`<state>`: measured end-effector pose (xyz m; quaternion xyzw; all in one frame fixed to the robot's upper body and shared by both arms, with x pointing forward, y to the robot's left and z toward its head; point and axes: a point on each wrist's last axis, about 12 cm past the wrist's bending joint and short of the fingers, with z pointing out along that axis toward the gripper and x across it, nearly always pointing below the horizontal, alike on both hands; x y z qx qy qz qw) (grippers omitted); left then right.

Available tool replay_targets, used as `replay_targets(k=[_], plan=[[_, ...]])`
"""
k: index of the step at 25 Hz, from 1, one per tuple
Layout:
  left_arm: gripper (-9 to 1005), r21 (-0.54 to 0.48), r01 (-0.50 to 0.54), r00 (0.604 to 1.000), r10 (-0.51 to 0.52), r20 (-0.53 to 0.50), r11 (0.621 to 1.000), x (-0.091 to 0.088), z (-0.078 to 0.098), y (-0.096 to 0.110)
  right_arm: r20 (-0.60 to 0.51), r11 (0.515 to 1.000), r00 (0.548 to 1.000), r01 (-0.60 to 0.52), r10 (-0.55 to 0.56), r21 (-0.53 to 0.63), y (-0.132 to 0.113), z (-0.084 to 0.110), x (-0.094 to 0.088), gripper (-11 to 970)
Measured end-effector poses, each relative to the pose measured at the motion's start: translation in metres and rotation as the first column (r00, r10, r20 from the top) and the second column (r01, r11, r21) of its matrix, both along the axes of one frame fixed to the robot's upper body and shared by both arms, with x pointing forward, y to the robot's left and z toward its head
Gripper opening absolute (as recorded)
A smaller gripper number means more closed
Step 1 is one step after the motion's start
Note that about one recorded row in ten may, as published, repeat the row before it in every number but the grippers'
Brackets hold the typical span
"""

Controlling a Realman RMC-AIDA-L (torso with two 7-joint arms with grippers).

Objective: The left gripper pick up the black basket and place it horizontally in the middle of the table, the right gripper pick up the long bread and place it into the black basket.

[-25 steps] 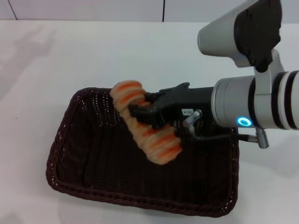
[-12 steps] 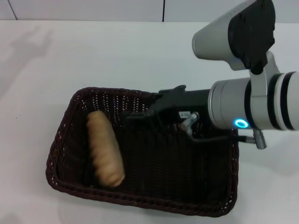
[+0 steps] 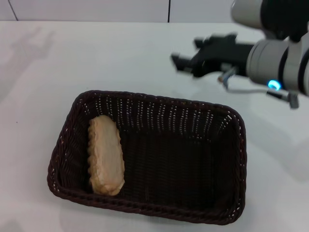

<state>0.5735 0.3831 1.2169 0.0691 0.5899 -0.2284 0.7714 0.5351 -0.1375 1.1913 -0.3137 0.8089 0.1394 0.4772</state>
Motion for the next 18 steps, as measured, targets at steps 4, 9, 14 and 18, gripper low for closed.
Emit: replay_targets(k=[4, 9, 14, 18], plan=[[429, -0.003, -0.005, 1.0, 0.005, -0.001, 1.0, 0.0, -0.001, 0.001, 0.152, 0.995, 0.984, 0.096, -0.096, 0.01, -0.018, 0.008, 0.015, 614], [429, -0.009, -0.016, 1.0, 0.016, -0.013, 1.0, -0.004, -0.005, 0.005, 0.312, 0.972, 0.92, 0.219, -0.236, 0.088, -0.051, 0.008, 0.027, 614], [429, -0.024, -0.017, 0.999, 0.016, -0.034, 1.0, -0.005, -0.012, 0.006, 0.431, 0.927, 0.821, 0.317, -0.373, 0.2, -0.085, -0.003, 0.025, 614], [429, -0.03, -0.02, 0.998, 0.018, -0.064, 0.999, -0.005, -0.027, 0.005, 0.543, 0.873, 0.684, 0.369, -0.488, 0.319, -0.115, -0.017, 0.007, 614]])
